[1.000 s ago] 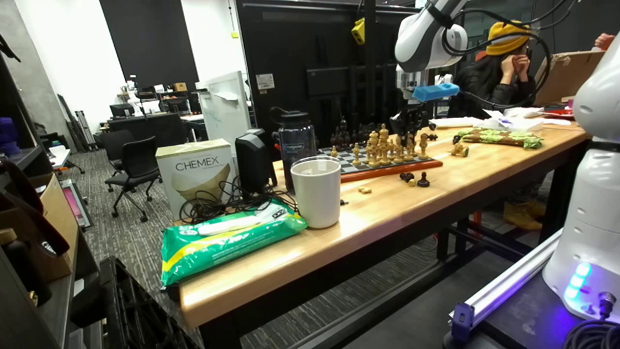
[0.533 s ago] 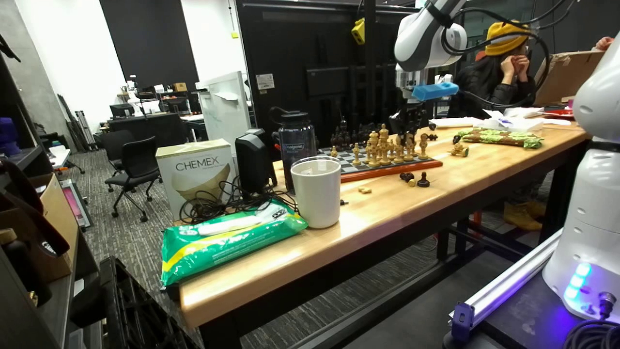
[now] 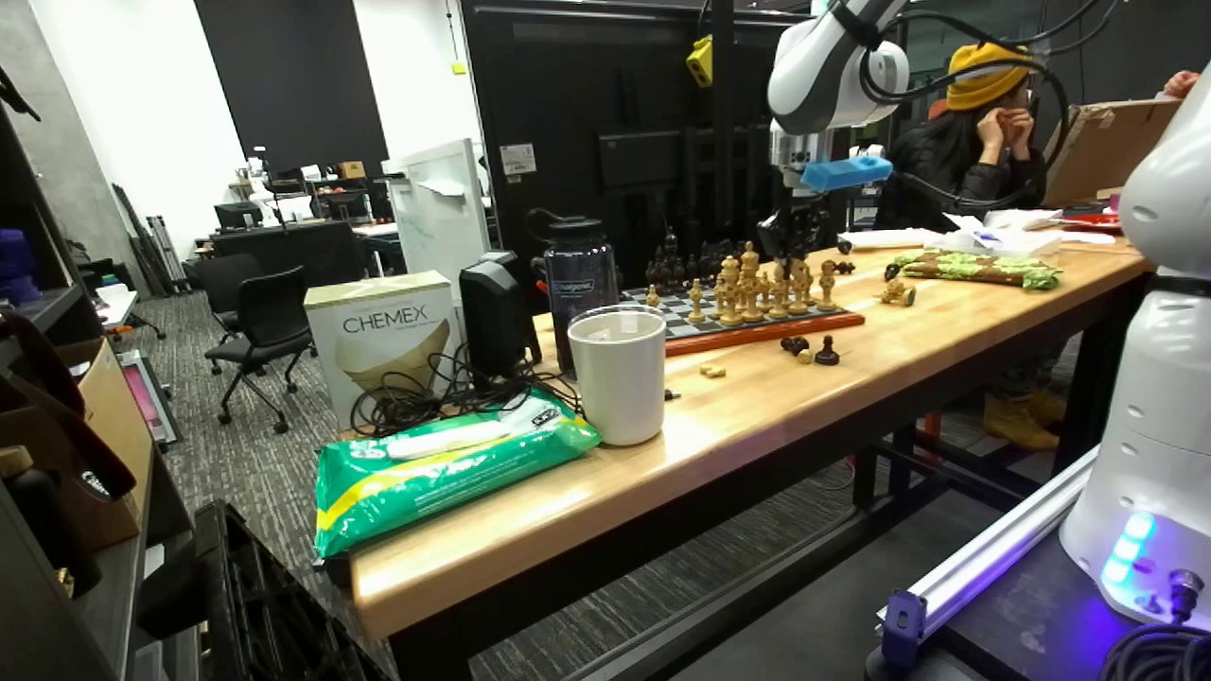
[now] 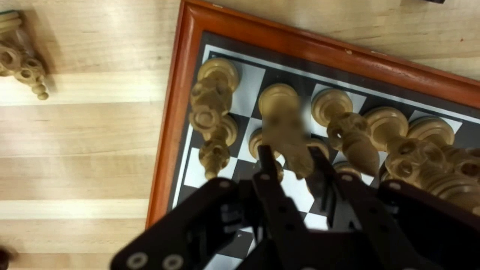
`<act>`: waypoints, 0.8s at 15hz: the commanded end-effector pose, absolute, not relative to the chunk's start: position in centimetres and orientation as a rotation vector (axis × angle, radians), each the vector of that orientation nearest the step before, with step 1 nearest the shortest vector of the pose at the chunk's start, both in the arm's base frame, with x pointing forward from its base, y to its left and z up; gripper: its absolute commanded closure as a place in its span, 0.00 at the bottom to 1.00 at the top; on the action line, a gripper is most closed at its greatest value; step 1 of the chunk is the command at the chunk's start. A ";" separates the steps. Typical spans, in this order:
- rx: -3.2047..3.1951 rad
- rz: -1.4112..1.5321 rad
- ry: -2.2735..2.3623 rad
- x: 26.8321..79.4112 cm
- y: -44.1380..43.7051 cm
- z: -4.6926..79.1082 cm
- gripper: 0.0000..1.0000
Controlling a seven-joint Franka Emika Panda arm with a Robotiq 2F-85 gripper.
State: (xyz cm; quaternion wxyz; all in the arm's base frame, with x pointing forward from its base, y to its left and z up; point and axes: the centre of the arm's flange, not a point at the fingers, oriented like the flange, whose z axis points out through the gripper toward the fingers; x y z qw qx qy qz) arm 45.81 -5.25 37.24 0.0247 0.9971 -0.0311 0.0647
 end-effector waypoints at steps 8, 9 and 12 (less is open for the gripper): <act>3.060 0.221 -0.082 45.6 -5.0 39.7 0.66; 3.058 0.227 -0.079 45.6 -4.9 40.0 0.68; 3.052 0.241 -0.072 45.6 -4.7 40.8 0.69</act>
